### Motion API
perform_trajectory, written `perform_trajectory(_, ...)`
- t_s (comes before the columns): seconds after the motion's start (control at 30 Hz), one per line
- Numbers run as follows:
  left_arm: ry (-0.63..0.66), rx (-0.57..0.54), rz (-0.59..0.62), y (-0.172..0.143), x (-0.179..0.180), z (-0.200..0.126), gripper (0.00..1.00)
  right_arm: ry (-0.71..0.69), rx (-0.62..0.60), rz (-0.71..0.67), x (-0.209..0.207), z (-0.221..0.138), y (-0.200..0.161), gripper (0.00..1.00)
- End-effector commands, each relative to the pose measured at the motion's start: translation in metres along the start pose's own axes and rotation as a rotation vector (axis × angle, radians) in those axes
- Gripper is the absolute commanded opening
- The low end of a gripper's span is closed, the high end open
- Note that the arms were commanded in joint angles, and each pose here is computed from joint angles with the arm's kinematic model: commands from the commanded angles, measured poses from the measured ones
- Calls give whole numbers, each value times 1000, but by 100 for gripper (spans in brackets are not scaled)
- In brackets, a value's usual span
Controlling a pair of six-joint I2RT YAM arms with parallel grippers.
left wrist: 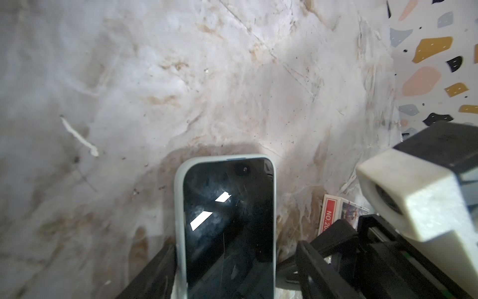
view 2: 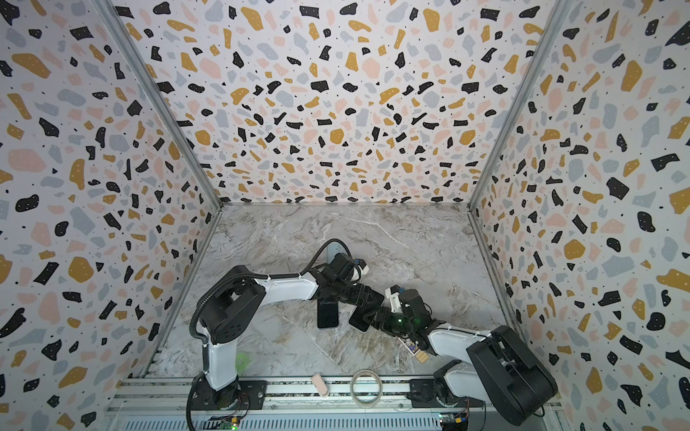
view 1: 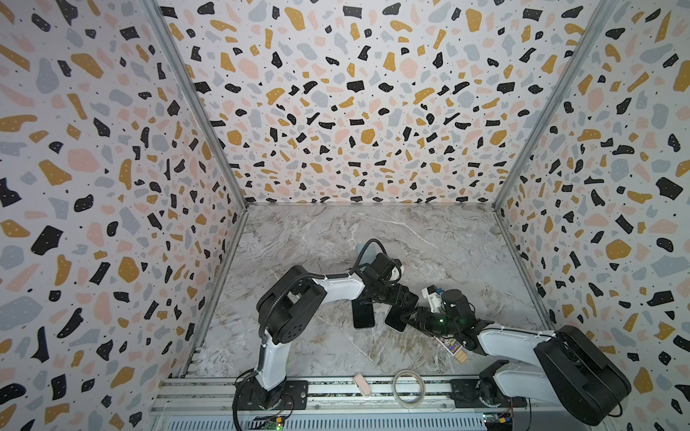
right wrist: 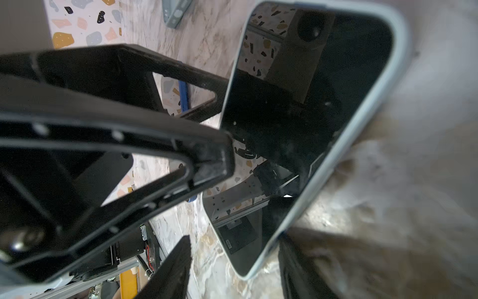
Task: Take the phone out of the phone case
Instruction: Pick up the phone from the center of the table.
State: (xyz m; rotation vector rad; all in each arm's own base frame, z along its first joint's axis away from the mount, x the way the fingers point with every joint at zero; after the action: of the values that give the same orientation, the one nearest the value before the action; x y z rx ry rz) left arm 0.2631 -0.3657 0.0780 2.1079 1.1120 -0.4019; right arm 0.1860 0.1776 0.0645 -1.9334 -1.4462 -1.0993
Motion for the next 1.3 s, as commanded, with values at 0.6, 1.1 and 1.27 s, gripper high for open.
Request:
perform_trajectory(0.6, -215, -57, -181, -16, -23, 0, 66, -96, -59, 47, -33, -11, 4, 54)
perform_trajectory(1.1, -174, -37, -169, -13, -8, 10, 14, -76, -69, 20, -29, -16, 5, 49)
perform_trajectory(1.27, -174, -54, -179, -11, -5, 6, 0, -65, -75, 10, -27, -18, 5, 49)
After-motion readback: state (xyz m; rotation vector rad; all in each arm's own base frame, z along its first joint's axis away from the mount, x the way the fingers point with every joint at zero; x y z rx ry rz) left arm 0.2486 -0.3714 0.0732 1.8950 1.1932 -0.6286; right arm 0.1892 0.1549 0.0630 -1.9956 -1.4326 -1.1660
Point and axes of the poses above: each gripper's point midway between its finger pads, its own z axis out along the fingers, its own x axis along the line the jaws close on, y = z × x, the point moved 5 cm from there along -z, back along the fingers, and after that the axes turned 10 degrees about z, right-handed, at the moved point
